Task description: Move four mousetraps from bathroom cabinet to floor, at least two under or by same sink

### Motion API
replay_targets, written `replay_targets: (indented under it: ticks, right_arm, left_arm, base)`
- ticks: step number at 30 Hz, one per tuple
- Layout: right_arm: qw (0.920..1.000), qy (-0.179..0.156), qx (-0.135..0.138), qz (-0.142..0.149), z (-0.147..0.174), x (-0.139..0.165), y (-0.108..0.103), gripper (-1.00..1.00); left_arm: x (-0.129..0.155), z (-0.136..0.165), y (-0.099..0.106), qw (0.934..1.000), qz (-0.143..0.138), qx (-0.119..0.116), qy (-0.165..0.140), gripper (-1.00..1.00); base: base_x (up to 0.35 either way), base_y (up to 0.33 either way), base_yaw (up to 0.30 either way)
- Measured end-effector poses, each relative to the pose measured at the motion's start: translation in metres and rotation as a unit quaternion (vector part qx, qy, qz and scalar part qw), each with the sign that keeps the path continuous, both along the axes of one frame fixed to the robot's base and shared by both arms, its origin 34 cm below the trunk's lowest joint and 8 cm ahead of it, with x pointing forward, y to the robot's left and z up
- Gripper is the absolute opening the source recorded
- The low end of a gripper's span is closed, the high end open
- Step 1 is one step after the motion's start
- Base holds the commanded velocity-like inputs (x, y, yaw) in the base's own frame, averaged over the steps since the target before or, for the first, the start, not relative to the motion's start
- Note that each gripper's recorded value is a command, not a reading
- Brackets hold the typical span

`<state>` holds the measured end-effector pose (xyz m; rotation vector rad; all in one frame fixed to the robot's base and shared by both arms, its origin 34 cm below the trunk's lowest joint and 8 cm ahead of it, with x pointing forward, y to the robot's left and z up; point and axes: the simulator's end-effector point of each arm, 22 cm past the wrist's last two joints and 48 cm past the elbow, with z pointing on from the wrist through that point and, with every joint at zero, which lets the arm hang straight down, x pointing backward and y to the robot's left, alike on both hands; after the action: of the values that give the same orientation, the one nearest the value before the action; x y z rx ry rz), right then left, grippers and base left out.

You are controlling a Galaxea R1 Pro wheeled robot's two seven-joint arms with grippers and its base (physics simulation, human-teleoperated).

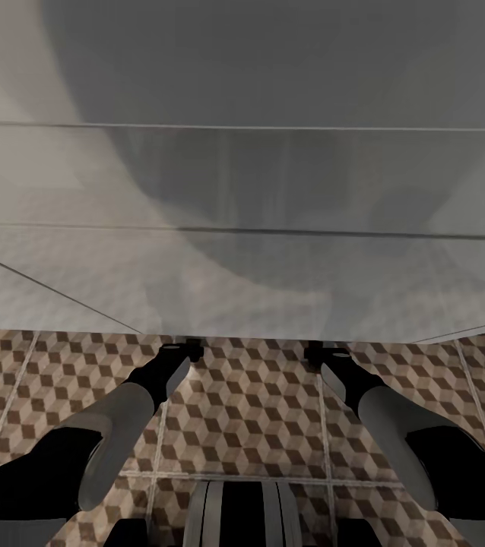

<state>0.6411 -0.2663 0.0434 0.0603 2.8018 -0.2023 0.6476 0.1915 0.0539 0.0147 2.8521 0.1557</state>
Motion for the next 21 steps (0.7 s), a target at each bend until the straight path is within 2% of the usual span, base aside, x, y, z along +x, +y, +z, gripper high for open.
replay_targets:
  ticks: [12, 21]
  right_arm:
    - [1.0, 0.0, 0.0, 0.0, 0.0, 0.0, 0.0, 1.0]
    - [1.0, 0.001, -0.001, 0.0, -0.0002, -0.0005, -0.0011, 1.0]
  left_arm:
    - [0.0007, 0.0003, -0.0003, 1.0, 0.0, 0.0, -0.001, 1.0]
    - [0.0098, 0.004, -0.0004, 0.9999, 0.003, -0.002, -0.015, 1.0]
  base:
    - [0.0, 0.0, 0.0]
    - [0.0, 0.0, 0.0]
